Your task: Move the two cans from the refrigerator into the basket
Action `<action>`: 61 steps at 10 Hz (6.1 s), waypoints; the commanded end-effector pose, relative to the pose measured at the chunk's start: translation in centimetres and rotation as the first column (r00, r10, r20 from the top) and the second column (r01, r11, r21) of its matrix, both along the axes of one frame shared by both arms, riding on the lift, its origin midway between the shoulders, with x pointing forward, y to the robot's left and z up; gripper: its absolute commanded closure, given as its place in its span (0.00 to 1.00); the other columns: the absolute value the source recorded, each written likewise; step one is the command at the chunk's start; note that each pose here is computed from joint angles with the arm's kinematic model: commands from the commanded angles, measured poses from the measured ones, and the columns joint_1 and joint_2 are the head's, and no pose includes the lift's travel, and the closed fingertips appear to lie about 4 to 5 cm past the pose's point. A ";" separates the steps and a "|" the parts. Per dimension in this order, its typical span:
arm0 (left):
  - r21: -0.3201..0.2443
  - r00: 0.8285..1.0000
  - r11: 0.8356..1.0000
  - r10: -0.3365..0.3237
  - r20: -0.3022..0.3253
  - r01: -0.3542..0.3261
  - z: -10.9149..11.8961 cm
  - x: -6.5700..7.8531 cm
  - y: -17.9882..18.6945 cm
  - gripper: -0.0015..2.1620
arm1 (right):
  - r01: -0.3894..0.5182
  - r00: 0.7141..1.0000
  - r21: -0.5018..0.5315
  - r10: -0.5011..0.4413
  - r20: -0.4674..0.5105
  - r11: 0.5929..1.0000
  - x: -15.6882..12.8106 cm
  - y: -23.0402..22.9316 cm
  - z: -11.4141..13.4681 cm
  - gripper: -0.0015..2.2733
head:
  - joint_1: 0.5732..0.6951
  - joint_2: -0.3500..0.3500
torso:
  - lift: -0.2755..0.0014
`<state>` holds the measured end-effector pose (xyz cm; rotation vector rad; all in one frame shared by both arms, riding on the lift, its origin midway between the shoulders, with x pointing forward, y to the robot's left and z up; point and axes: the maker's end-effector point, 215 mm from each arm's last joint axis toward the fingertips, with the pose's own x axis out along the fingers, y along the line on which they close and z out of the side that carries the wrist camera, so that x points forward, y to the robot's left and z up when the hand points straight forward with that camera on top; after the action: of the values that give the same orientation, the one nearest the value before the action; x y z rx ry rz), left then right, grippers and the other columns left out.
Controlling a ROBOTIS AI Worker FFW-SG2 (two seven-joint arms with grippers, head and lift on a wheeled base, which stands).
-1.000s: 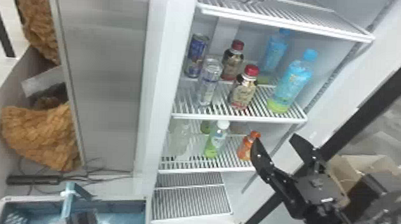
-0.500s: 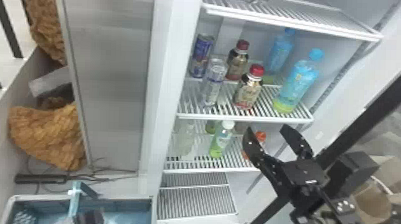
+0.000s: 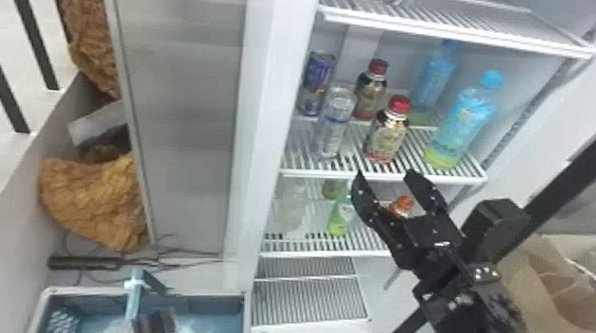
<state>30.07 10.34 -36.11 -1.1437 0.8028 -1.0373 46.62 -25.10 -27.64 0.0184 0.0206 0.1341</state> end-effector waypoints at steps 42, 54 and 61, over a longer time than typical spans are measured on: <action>-0.001 1.000 1.000 0.001 -0.001 -0.001 -0.1 0.1 0.0 0.55 | -0.156 0.969 0.137 0.179 -0.171 0.978 -8.0 10.6 1.2 0.56 | 1.00 0.36 | 0.88; 0.004 1.000 1.000 0.015 0.011 -0.015 0.1 0.7 0.4 0.55 | -0.437 0.605 0.465 0.634 -0.482 0.770 -16.1 19.7 -12.7 0.56 | 1.00 0.63 | 0.88; 0.000 1.000 1.000 0.013 0.011 -0.013 0.2 0.6 0.2 0.55 | -0.461 0.467 0.663 0.797 -0.384 0.589 -17.1 23.9 -14.1 0.56 | 1.00 0.74 | 0.88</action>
<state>30.68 10.56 -35.93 -1.1412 0.7861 -1.0316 29.53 -1.36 -41.66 0.5782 0.7322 0.9351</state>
